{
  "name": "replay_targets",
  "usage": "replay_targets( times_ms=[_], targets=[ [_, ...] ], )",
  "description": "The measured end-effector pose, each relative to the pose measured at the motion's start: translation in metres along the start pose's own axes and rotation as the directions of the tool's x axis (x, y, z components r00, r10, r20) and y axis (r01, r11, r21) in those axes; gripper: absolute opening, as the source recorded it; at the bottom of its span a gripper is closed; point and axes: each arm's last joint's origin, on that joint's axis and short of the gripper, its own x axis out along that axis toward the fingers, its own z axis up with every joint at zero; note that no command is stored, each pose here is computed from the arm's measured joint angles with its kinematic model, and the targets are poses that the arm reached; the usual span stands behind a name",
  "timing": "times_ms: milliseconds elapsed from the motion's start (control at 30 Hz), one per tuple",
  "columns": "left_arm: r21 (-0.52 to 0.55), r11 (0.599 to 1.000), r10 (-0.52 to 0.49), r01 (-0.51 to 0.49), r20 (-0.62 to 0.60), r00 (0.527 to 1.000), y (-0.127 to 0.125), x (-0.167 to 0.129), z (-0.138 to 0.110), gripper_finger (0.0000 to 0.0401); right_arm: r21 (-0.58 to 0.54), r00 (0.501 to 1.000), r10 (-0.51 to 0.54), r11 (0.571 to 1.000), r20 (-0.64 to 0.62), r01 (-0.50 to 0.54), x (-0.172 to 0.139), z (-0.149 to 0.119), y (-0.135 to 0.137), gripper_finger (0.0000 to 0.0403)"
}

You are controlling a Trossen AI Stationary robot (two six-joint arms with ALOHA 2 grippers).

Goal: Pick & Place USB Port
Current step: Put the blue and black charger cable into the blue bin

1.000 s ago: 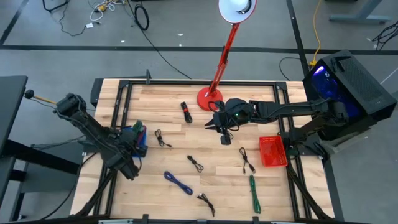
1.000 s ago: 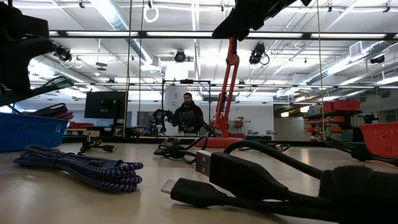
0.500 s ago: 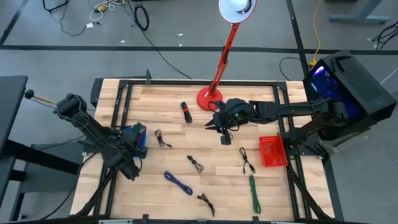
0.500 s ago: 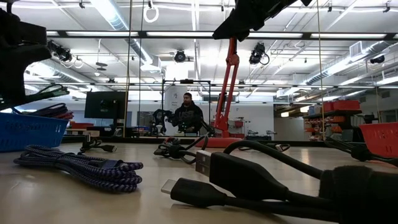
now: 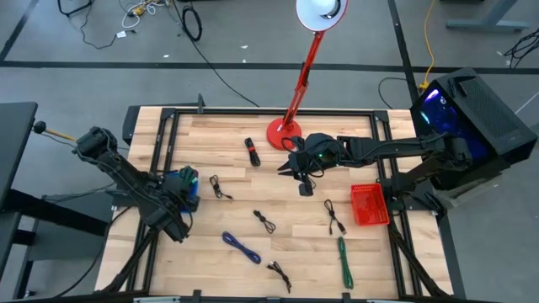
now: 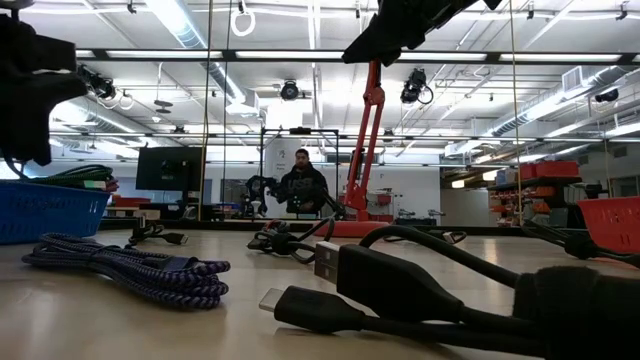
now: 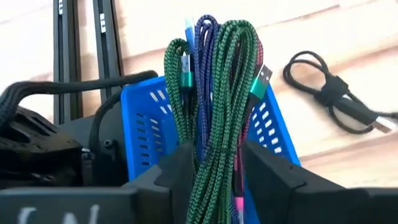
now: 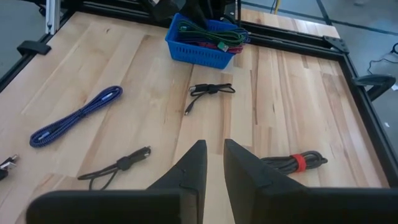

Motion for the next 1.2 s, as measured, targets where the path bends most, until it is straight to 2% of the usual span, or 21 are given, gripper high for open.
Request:
replay_targets(
  times_ms=[133,233,300,367,433,500,567,633,700,733,900,1033,1133,1200],
  targets=[
    [0.012,1.000,-0.026,0.025,0.075,0.997,0.000,-0.002,0.005,0.0161,-0.008,1.000,0.000,1.000,-0.001,0.000,0.000,0.000,0.000,0.0055],
    [0.053,0.993,-0.108,0.101,0.152,0.982,-0.004,-0.014,0.014,0.0161,-0.008,1.000,0.002,1.000,-0.011,-0.002,0.000,-0.001,0.000,0.0055],
    [0.143,0.977,-0.179,0.156,0.166,0.970,-0.011,-0.027,0.020,0.0159,-0.005,1.000,0.005,1.000,-0.024,-0.005,0.000,-0.002,0.000,0.0055],
    [0.254,0.943,-0.255,0.215,0.137,0.957,-0.019,-0.044,0.024,0.0157,-0.004,1.000,0.006,1.000,-0.030,-0.007,0.000,-0.003,0.001,0.0055],
    [0.370,0.880,-0.354,0.298,0.093,0.930,-0.031,-0.063,0.028,0.0157,0.000,1.000,0.007,1.000,-0.030,-0.007,0.000,-0.003,0.001,0.0055],
    [0.475,0.784,-0.483,0.400,0.061,0.874,-0.046,-0.083,0.033,0.0156,0.007,1.000,0.006,1.000,-0.029,-0.006,0.000,-0.003,0.001,0.0055],
    [0.598,0.645,-0.603,0.476,0.016,0.798,-0.066,-0.100,0.036,0.0156,0.013,1.000,0.005,1.000,-0.027,-0.005,0.000,-0.003,0.001,0.0055],
    [0.719,0.480,-0.685,0.503,-0.051,0.727,-0.088,-0.109,0.036,0.0156,0.015,1.000,0.005,1.000,-0.024,-0.004,0.000,-0.002,0.000,0.0055],
    [0.794,0.354,-0.725,0.494,-0.101,0.681,-0.106,-0.111,0.035,0.0156,0.031,1.000,0.002,1.000,-0.013,-0.002,0.000,-0.001,0.000,0.0055],
    [0.819,0.314,-0.725,0.481,-0.121,0.678,-0.112,-0.110,0.036,0.0156,0.040,1.000,0.001,0.999,-0.007,0.000,0.000,-0.001,0.000,0.0055],
    [0.873,0.217,-0.629,0.437,-0.218,0.747,-0.134,-0.091,0.033,0.0156,0.087,1.000,0.002,0.996,-0.005,-0.002,0.000,-0.001,0.000,0.0055],
    [0.875,0.101,-0.557,0.474,-0.345,0.756,-0.149,-0.073,0.022,0.0156,0.123,1.000,0.015,0.992,-0.021,-0.012,0.000,-0.002,0.001,0.0055],
    [0.857,0.047,-0.508,0.513,-0.421,0.751,-0.158,-0.063,0.015,0.0156,0.128,1.000,0.015,0.992,-0.025,-0.012,0.000,-0.003,0.001,0.0055],
    [0.853,0.026,-0.482,0.522,-0.447,0.754,-0.162,-0.057,0.010,0.0156,0.128,1.000,0.015,0.992,-0.025,-0.012,0.000,-0.003,0.001,0.0055]
  ],
)
